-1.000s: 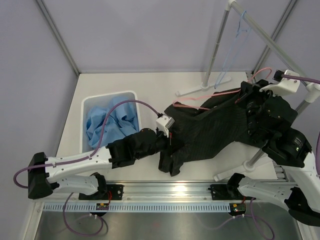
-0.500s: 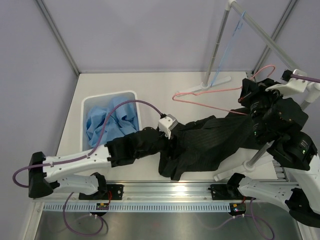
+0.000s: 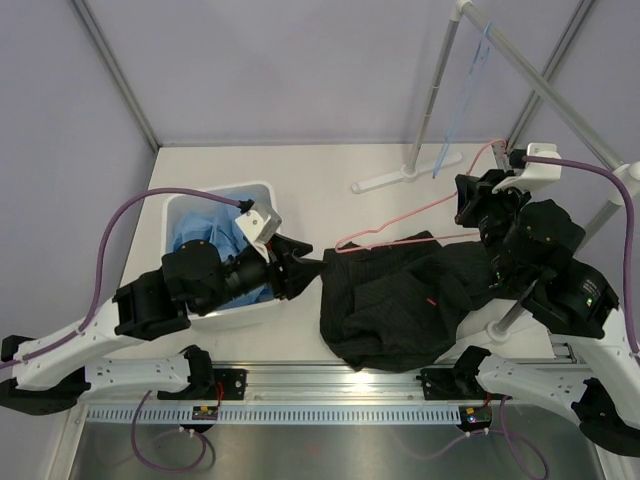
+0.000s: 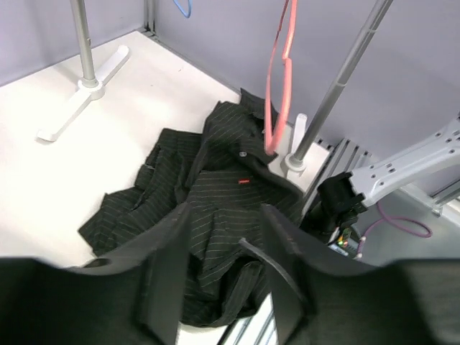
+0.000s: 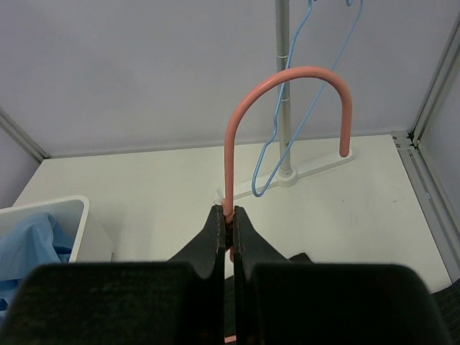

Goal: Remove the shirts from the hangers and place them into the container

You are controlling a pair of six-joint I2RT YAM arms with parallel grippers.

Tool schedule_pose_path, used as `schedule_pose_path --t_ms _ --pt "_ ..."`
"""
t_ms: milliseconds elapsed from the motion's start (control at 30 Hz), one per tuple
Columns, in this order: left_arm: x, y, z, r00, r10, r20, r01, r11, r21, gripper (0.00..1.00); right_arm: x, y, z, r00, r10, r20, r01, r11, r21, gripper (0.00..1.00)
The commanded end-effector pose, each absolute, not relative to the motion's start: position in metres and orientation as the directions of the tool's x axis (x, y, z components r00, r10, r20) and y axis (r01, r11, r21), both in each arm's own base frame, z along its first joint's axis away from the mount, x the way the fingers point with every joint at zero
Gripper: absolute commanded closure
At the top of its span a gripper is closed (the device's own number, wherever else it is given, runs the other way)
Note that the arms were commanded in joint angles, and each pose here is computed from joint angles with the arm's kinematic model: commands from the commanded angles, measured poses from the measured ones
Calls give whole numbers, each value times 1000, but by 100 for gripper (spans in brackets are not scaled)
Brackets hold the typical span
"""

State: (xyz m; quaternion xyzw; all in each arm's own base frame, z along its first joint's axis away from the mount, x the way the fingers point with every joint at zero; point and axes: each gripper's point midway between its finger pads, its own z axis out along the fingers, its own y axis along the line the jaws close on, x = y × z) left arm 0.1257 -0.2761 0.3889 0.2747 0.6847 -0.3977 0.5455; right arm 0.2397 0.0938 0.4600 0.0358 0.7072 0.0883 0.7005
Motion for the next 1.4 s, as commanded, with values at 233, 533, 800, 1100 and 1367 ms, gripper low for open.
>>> schedule_pose_path --t_ms 233,533,800,1100,1367 --pt "121 -306 380 -233 25 -972 862 467 -195 22 240 117 454 -70 100 -992 -190 975 112 100" --pt "117 -314 386 -220 17 -975 882 430 -192 31 242 133 446 -93 80 -992 -251 963 101 100" --pt "112 -337 396 -223 32 -974 909 368 -196 90 241 141 437 -116 40 -992 -289 955 72 100" --pt "115 -340 396 -242 8 -970 898 380 -221 100 234 119 436 -113 21 -993 -231 972 46 44" --pt "143 -335 419 -148 -55 -988 855 496 -155 100 181 98 397 -227 180 -957 -300 922 245 11"
